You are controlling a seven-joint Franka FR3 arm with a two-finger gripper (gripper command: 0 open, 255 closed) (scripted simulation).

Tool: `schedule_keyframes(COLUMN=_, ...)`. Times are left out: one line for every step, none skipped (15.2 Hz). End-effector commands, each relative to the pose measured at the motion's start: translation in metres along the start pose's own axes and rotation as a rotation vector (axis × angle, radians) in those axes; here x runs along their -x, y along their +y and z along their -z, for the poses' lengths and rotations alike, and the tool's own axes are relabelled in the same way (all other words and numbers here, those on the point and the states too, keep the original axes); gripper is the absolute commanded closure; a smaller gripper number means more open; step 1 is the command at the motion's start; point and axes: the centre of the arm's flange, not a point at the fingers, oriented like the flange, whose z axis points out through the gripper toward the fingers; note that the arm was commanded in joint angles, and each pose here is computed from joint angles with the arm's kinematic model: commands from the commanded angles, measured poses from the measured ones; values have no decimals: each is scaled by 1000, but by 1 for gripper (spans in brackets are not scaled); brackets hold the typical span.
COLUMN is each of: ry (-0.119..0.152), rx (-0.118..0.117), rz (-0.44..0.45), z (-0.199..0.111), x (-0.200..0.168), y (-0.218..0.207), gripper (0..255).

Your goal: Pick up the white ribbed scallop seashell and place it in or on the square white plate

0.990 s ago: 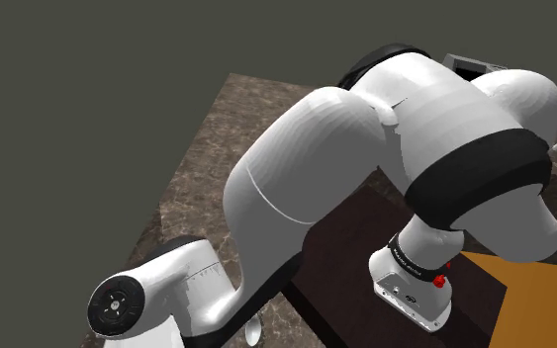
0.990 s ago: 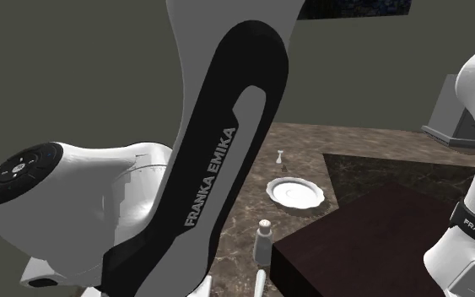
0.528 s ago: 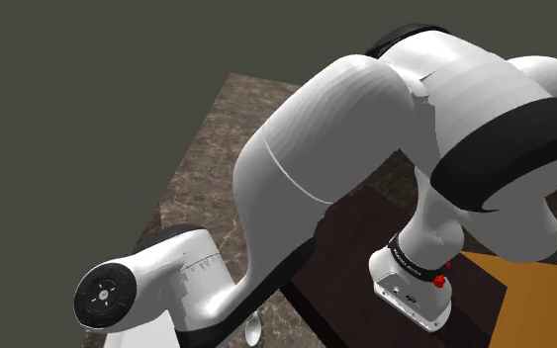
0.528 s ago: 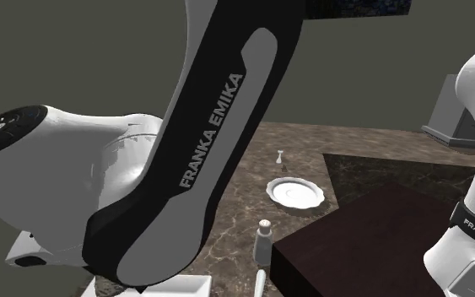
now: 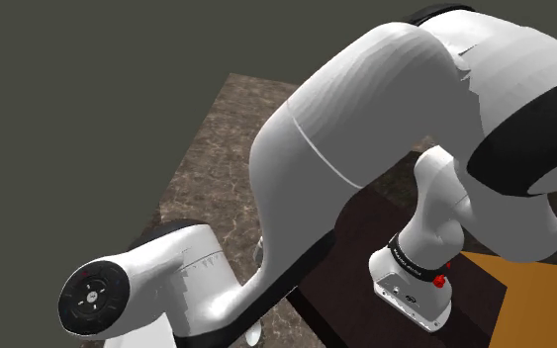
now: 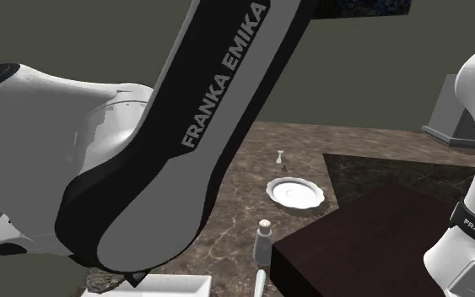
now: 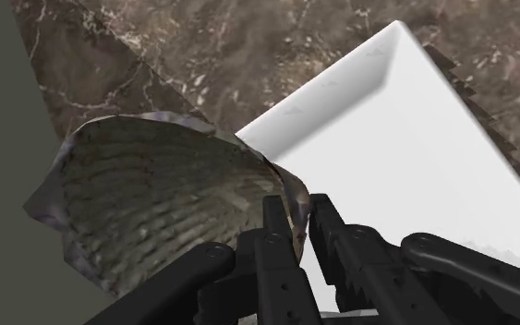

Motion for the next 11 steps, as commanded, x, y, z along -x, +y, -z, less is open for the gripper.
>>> schedule_keyframes(ry=0, rx=0, rz=0, z=8, x=-11, y=-19, gripper=255)
schedule_keyframes(ry=0, rx=0, rz=0, z=13, x=-18, y=-29, gripper=255)
schedule_keyframes(ry=0, rx=0, rz=0, z=18, x=-25, y=-39, gripper=255)
schedule_keyframes(ry=0, rx=0, rz=0, z=23, x=-32, y=-49, gripper=255)
schedule_keyframes(ry=0, rx=0, rz=0, z=28, x=-39, y=-59, gripper=255)
schedule_keyframes(ry=0, rx=0, rz=0, z=33, x=-46, y=-69, gripper=255)
schedule_keyframes(ry=0, rx=0, rz=0, z=37, x=-50, y=-76, gripper=255)
schedule_keyframes(ry=0, rx=0, rz=0, z=32, x=-52, y=-77, gripper=255)
schedule_keyframes(ry=0, rx=0, rz=0, z=27, x=-53, y=-78, gripper=255)
schedule_keyframes(ry=0, rx=0, rz=0, z=22, x=-55, y=-79, gripper=255)
schedule_keyframes(ry=0, rx=0, rz=0, z=17, x=-56, y=-80, gripper=255)
